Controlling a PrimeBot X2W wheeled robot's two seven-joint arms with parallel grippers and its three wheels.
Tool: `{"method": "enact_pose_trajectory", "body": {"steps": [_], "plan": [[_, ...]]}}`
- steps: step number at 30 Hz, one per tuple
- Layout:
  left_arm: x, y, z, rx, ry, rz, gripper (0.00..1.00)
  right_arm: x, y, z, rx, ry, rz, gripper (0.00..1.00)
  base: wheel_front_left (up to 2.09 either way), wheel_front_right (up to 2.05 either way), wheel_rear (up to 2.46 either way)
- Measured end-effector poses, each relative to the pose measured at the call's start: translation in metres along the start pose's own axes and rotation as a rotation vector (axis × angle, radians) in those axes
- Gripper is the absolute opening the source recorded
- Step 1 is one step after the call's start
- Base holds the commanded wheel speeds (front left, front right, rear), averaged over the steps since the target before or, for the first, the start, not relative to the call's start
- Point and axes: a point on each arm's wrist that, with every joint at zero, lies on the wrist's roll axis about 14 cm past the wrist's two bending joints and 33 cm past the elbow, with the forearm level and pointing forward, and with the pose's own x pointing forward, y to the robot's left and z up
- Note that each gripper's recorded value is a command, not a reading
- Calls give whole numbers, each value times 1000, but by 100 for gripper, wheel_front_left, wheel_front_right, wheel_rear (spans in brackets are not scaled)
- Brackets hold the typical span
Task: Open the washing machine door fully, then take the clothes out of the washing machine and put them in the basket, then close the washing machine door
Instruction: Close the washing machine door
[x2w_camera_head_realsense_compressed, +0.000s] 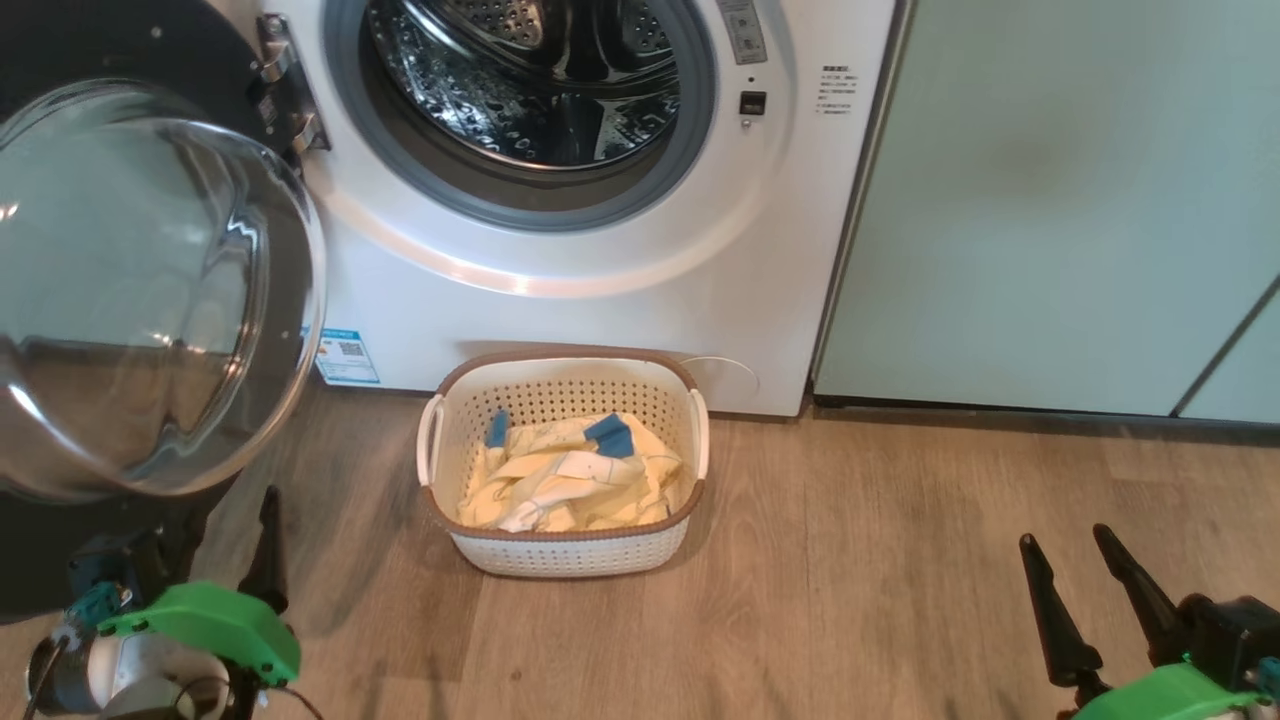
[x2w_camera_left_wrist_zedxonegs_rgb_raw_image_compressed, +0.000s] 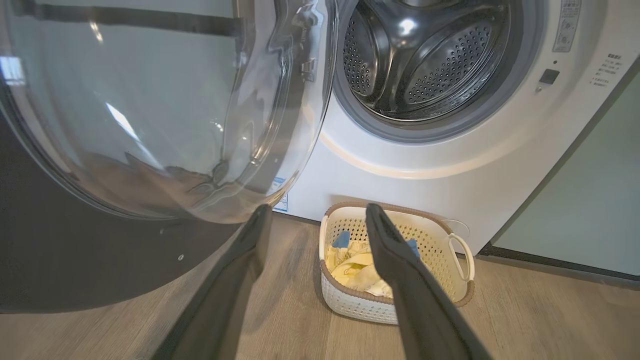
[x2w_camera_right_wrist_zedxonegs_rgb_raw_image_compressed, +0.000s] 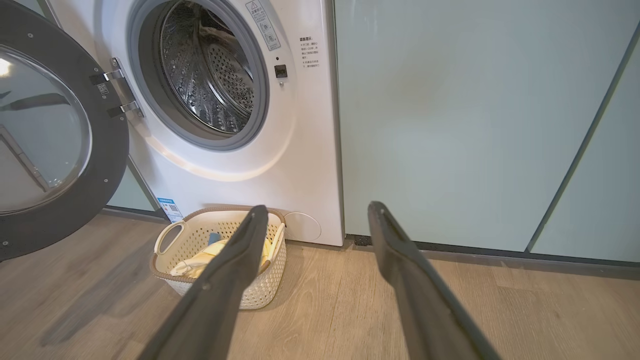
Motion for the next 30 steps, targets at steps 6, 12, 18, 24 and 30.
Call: {"method": "enact_pose_trajectory", "body": {"steps": [6, 12, 18, 24, 30], "plan": [[-9, 11, 0, -9, -4, 35, 100, 8, 11, -1, -1, 4, 37, 100, 0, 0, 0], [-21, 29, 1, -16, -11, 90, 100, 18, 27, -2, -2, 10, 88, 100, 0, 0, 0], [-33, 54, 8, -19, -35, 170, 100, 31, 48, -6, -2, 21, 156, 100, 0, 0, 0], [-54, 83, 11, -22, -49, 261, 100, 42, 73, -10, -1, 34, 229, 100, 0, 0, 0], [-72, 101, 11, -25, -53, 321, 100, 51, 93, -12, -2, 41, 290, 100, 0, 0, 0]]}}
